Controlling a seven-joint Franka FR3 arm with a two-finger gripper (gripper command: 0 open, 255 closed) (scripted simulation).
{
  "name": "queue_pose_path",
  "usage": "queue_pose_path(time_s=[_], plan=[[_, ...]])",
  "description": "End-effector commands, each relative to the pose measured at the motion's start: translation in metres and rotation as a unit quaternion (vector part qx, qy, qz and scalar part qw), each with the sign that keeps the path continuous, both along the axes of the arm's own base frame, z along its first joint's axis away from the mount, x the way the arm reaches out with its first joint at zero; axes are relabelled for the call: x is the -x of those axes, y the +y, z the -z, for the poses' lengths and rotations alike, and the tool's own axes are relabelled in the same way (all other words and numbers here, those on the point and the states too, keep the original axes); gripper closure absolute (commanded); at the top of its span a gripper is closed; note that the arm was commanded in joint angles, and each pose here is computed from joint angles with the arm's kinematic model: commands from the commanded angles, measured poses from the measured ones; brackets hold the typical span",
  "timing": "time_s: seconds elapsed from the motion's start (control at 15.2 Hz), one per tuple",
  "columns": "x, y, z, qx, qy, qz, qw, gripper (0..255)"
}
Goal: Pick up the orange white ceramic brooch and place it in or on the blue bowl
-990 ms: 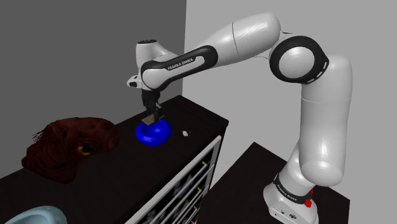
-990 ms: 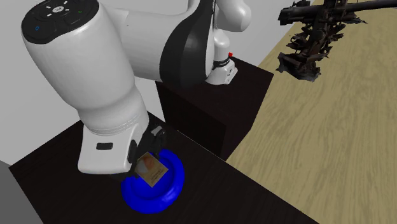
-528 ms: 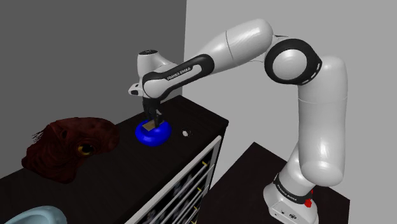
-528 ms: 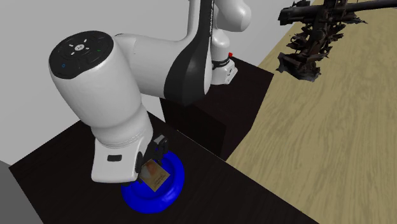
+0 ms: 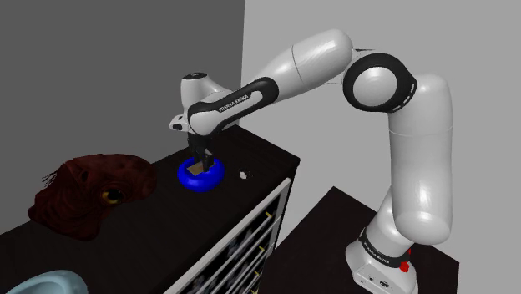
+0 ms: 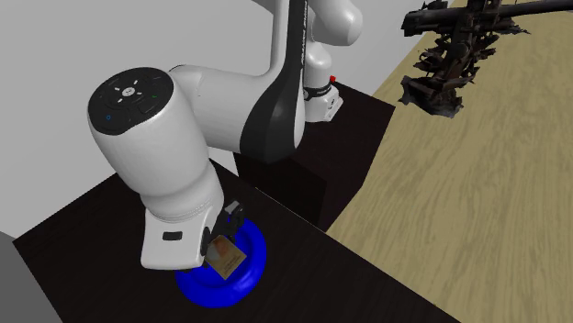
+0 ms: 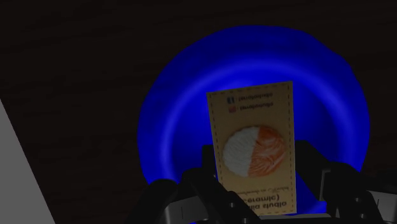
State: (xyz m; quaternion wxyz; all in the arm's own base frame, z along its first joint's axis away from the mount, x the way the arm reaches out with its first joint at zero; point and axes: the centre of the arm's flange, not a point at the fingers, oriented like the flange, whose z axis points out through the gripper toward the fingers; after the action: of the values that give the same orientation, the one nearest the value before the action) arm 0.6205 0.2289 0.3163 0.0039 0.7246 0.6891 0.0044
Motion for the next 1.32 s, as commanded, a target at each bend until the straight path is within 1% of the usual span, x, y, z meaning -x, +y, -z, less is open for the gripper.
queue_pose_path(time_s=[0.0, 0.07, 0.13, 0.46, 0.73, 1.25], plan=[[0.0, 0.0, 0.001, 0.0, 0.0, 0.0, 1.0, 255], [0.0, 0.0, 0.001, 0.0, 0.0, 0.0, 1.0, 255], [0.0, 0.0, 0.001, 0.0, 0.0, 0.0, 1.0, 0], [0.0, 0.0, 0.001, 0.0, 0.0, 0.0, 1.0, 0], [0.001, 0.0, -0.049, 0.0, 0.0, 0.0, 1.0, 0], [0.001, 0.0, -0.049, 0.0, 0.0, 0.0, 1.0, 0]])
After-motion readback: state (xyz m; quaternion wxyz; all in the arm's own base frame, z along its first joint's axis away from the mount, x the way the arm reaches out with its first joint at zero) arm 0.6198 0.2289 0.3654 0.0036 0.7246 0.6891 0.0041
